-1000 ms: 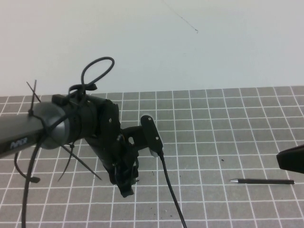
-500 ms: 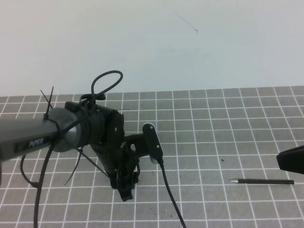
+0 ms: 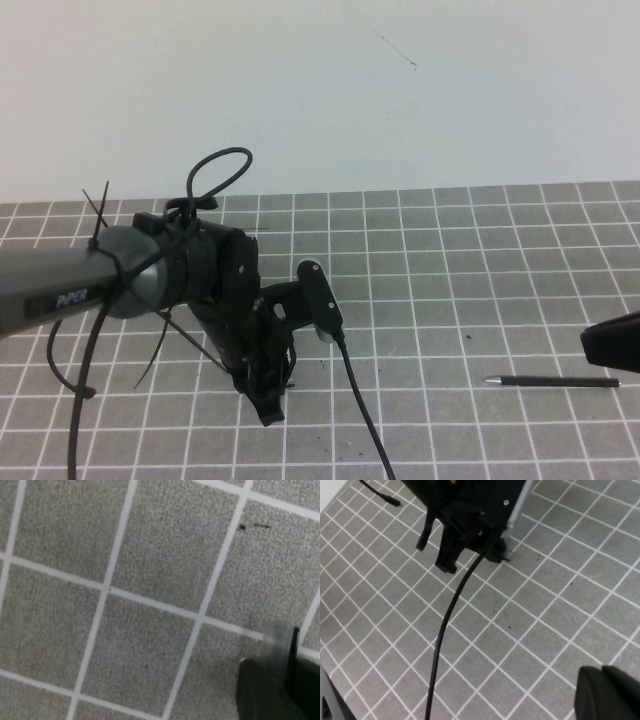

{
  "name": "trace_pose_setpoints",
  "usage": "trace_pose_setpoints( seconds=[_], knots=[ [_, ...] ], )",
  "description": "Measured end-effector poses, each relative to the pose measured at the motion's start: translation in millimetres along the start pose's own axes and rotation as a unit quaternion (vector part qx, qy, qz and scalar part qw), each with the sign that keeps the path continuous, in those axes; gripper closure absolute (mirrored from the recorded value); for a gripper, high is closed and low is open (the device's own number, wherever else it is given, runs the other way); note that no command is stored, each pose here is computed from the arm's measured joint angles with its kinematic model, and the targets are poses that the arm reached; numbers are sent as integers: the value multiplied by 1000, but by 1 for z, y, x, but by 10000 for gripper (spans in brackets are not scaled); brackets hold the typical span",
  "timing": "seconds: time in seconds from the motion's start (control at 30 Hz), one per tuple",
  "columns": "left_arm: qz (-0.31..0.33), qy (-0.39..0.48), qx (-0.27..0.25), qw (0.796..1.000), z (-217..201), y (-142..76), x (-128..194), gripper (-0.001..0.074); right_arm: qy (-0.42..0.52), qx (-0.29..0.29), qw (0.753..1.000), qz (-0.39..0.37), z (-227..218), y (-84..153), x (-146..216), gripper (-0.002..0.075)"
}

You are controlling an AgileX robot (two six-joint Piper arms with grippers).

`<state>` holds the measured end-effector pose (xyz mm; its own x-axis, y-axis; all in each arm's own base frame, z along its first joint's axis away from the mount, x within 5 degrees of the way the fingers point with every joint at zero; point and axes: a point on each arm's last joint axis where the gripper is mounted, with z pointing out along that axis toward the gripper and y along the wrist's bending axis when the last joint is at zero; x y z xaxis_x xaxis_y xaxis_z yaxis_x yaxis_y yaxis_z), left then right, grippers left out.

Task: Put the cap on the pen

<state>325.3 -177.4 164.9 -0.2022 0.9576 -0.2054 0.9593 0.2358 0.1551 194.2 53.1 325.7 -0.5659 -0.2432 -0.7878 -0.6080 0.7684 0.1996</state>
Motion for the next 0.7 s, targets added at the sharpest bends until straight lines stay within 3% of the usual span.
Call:
trace_pose_setpoints(
  seconds=[0.27,0.53,0.7],
  knots=[
    [-2,-4,-4,1000,-6,0,-1,653,1,-1,1000,0,0,0,0,729],
    [-14,-44,-24,999,-46,4,-11,653,0,-1,1000,-1,0,1,0,729],
    [-15,-36,-9,999,-57,0,-9,654,-12,36,999,15,-8,-14,1,729]
  ],
)
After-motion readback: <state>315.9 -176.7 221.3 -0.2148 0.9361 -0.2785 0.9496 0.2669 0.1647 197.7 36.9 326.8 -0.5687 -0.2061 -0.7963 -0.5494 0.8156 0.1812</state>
